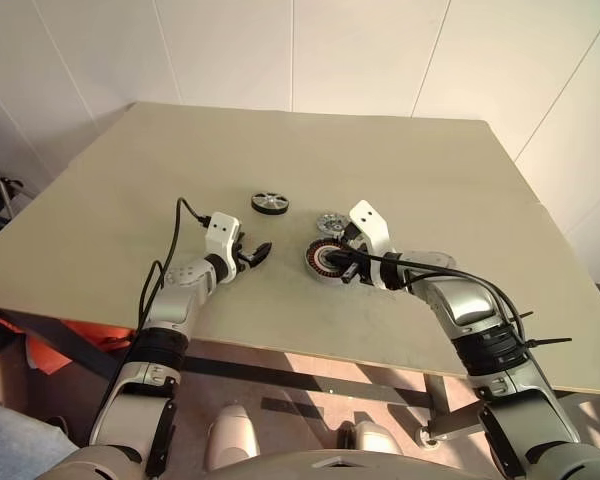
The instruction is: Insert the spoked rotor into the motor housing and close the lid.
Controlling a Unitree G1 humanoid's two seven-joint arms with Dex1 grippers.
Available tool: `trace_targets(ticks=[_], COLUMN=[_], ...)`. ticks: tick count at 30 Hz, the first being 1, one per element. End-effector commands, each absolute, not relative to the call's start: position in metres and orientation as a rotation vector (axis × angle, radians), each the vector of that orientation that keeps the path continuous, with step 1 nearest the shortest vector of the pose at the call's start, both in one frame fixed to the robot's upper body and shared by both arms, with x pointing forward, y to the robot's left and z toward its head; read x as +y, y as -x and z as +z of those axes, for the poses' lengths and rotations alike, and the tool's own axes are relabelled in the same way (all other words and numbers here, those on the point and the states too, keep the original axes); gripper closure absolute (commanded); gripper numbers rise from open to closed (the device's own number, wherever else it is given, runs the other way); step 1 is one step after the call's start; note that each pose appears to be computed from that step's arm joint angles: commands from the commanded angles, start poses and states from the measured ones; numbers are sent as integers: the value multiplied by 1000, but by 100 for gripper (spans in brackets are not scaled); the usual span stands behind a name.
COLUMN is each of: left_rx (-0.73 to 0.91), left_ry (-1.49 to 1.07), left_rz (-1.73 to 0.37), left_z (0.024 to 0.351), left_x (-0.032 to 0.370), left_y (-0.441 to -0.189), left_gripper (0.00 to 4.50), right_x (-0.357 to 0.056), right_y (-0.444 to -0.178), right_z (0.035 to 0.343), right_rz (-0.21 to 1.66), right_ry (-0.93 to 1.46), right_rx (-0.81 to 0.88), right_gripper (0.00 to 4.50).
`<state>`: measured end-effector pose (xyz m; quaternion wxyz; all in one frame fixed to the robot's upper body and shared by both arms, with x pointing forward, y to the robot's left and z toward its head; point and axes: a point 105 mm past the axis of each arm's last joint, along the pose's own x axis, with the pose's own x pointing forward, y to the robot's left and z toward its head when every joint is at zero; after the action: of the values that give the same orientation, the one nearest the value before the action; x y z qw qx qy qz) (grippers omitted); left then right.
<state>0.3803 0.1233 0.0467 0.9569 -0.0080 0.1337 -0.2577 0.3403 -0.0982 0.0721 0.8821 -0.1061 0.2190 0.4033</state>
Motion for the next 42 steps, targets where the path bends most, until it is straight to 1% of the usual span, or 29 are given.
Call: trace_targets(ticks=[1,6,10,13,18,26,31,34,38,42], left_rx=[226,232,243,263,271,328,376,376,371,381], left_ry=[8,39,129,330,609,850,1038,1110,1174,1186], left_rz=[-508,-464,-387,-291,-250,-316,-263,-211,-139,-108], left_z=[60,60,60,61,73,85,81,78,75,71], left_x=[128,132,140,145,136,94,87,90,99,102], left_y=[-386,-391,-398,-410,-429,-446,-449,-450,-452,-452], left_gripper=[39,39,39,39,39,39,39,97,237,380], right_x=[-103,-102,-101,-101,-101,-101,-103,-106,-110,-111], right_y=[-352,-361,-361,-362,-362,-362,-362,-363,-365,-365], right_z=[91,131,150,153,153,153,153,153,153,153], right_rz=[805,801,801,794,790,787,774,760,739,735], right_ry=[234,234,238,238,236,237,235,234,230,229], right_rx=[413,297,244,237,238,238,239,242,242,242], right_gripper=[446,446,446,446,446,446,446,450,450,450])
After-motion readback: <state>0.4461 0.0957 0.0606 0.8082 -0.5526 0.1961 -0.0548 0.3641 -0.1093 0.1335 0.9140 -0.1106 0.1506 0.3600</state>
